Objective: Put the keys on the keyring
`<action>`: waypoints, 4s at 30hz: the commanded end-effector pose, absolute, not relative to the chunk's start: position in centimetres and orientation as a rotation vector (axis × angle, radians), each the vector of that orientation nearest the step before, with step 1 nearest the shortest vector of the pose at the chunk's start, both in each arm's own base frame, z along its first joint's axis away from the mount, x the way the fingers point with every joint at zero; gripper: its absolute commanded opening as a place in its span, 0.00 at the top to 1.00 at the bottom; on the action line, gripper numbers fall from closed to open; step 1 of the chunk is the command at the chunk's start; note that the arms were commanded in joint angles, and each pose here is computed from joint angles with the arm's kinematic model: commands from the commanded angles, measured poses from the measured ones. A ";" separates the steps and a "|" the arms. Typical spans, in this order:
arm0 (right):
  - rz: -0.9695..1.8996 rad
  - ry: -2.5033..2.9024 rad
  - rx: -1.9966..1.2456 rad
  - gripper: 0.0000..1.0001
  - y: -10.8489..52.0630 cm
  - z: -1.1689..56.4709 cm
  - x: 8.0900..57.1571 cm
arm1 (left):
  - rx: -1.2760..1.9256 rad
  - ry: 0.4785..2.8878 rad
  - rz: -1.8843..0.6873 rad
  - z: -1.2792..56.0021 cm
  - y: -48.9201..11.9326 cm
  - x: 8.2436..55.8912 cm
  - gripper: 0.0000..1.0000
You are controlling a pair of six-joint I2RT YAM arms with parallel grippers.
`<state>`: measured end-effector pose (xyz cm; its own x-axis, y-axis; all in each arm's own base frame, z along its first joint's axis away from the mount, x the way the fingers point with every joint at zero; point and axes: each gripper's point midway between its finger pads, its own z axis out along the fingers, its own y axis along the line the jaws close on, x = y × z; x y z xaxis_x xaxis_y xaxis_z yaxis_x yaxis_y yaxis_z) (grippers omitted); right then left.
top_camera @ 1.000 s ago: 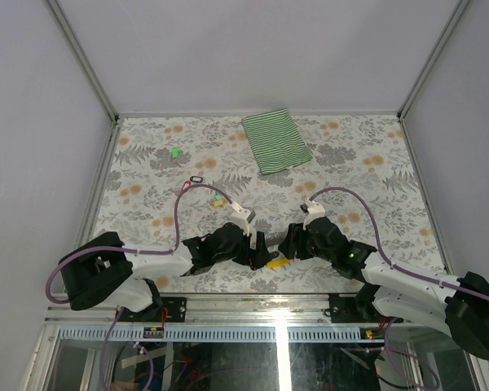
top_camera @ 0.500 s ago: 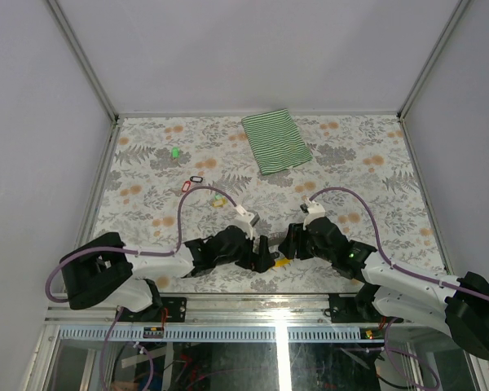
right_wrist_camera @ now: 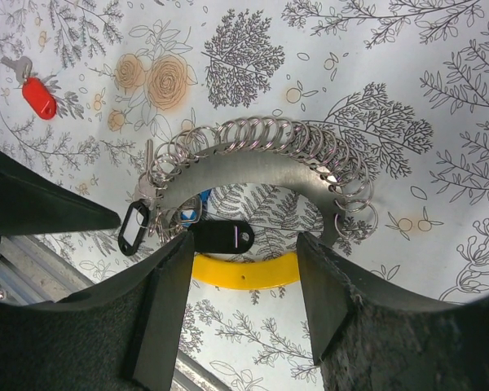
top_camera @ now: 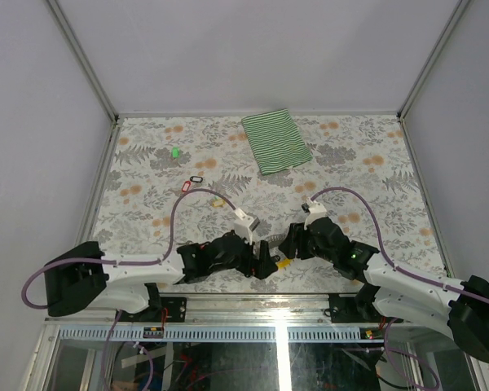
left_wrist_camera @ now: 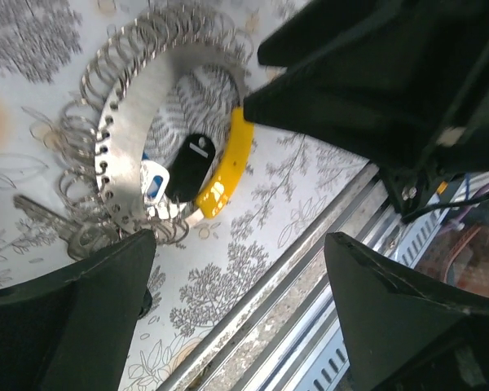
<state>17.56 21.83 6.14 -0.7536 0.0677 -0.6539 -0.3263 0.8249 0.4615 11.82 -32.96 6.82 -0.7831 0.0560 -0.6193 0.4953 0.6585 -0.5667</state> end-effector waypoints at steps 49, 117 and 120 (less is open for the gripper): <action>0.059 2.395 -0.947 0.64 34.3 3.6 15.9 | -0.164 2.073 -0.744 14.6 -15.9 24.3 0.18; 0.262 2.279 -0.830 1.00 34.5 7.9 16.2 | -0.282 1.920 -0.594 17.9 -11.9 24.4 0.13; 0.369 2.272 -0.800 1.00 34.6 8.9 16.3 | -0.205 1.892 -0.647 18.8 -12.9 24.2 0.12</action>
<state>15.78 32.86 4.86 -0.5797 -0.5722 -0.5801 -0.6392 0.7608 -0.1117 23.70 -11.60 14.97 -0.4761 -0.4359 -0.7637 0.0208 0.8627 -0.5054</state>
